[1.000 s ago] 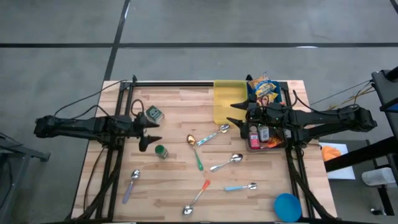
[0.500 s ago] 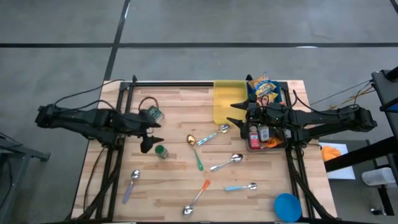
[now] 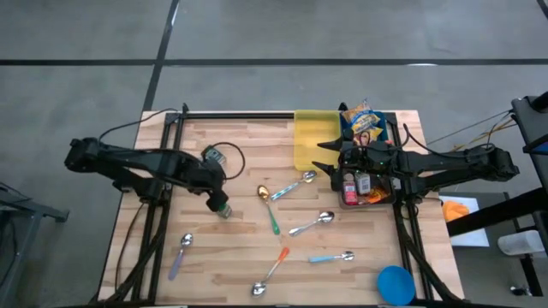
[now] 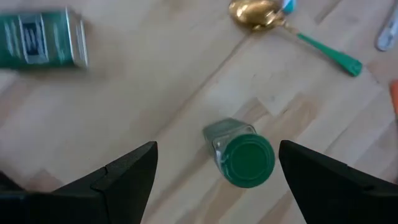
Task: Pick & Place Food Item
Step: Put the green seasoning bottle into the black bin
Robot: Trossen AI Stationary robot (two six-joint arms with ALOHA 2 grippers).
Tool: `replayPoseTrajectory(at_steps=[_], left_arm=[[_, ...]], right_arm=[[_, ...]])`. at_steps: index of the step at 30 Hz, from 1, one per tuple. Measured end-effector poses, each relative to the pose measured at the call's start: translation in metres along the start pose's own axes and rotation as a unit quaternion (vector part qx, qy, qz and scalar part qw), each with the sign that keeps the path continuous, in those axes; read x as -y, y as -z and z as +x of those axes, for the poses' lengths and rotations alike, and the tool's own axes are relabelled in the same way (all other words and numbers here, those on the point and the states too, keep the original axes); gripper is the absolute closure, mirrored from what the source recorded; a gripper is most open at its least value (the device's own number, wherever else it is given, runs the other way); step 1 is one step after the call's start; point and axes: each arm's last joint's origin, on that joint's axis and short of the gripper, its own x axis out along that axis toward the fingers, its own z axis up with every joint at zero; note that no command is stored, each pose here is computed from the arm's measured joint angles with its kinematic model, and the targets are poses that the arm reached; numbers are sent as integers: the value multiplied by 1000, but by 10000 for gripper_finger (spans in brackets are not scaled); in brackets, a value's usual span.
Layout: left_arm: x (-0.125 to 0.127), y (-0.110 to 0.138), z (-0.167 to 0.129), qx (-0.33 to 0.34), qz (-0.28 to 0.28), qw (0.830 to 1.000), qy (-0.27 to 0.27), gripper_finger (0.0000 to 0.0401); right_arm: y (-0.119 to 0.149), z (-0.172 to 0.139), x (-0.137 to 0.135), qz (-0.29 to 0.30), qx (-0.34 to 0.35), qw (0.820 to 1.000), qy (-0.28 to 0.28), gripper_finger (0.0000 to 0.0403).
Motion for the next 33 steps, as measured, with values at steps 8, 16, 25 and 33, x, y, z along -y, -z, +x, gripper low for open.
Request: replayPoseTrajectory(at_steps=[8, 16, 25, 33], left_arm=[[2, 3, 17, -29, -35, 999, -22, 61], [10, 15, 29, -37, -20, 999, -17, 61], [19, 19, 29, -26, -13, 1000, 7, 61], [27, 18, 47, -28, 22, 999, -28, 61]], right_arm=[[0, 0, 0, 0, 0, 1000, 0, 110], [0, 0, 0, 0, 0, 1000, 0, 110], [0, 0, 0, 0, 0, 1000, 0, 110], [0, 0, 0, 0, 0, 1000, 0, 110]])
